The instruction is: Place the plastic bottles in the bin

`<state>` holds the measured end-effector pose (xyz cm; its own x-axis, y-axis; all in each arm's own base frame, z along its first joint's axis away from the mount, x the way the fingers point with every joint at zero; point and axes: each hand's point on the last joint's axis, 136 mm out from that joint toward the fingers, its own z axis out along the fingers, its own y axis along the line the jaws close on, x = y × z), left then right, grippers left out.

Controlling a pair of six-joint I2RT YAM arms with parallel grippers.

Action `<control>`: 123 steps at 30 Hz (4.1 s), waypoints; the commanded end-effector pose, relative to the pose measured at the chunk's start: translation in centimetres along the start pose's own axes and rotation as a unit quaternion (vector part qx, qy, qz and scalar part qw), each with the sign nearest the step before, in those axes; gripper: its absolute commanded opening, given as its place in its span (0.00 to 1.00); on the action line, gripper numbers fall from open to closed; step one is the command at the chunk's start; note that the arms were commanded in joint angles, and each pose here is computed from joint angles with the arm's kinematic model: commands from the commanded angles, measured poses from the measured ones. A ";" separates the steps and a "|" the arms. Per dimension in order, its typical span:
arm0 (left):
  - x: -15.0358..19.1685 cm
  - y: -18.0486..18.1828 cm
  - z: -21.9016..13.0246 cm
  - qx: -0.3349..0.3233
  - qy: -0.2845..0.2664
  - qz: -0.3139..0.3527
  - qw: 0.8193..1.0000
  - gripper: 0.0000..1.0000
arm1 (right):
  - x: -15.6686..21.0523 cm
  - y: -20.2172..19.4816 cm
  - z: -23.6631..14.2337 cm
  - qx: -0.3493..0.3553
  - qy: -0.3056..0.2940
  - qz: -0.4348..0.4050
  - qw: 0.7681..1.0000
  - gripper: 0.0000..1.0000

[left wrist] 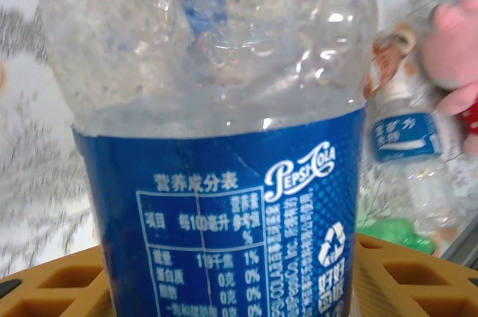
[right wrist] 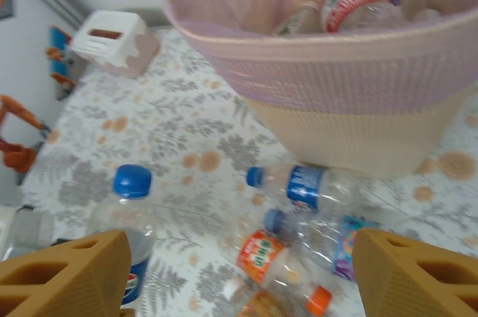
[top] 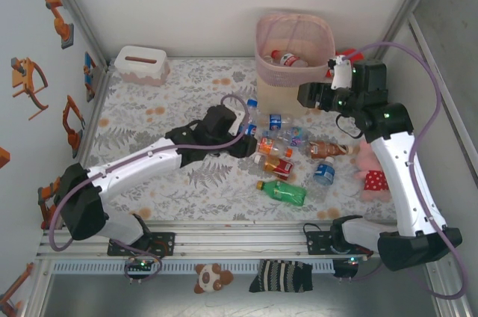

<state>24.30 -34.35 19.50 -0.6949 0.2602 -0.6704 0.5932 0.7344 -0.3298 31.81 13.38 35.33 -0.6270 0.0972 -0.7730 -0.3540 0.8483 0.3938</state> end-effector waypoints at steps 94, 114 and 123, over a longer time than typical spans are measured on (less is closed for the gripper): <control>-7.8 -8.2 -19.0 0.227 -0.324 0.204 0.895 0.78 | -16.0 3.7 3.9 -0.061 -0.155 0.047 0.985 0.40; -6.9 -7.4 -18.8 0.212 -0.323 0.198 0.901 0.78 | -17.2 -8.7 16.2 0.073 -0.213 0.457 0.860 0.45; -6.8 -7.1 -18.2 0.207 -0.318 0.197 0.904 0.78 | -16.0 -10.3 20.8 0.091 -0.206 0.550 0.804 0.46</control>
<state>17.29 -30.05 38.82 -0.1179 -0.0664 -0.9908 0.9371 0.3225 -0.1332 59.47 14.23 33.58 -0.2839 0.9373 -0.2023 0.3348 0.2947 0.8950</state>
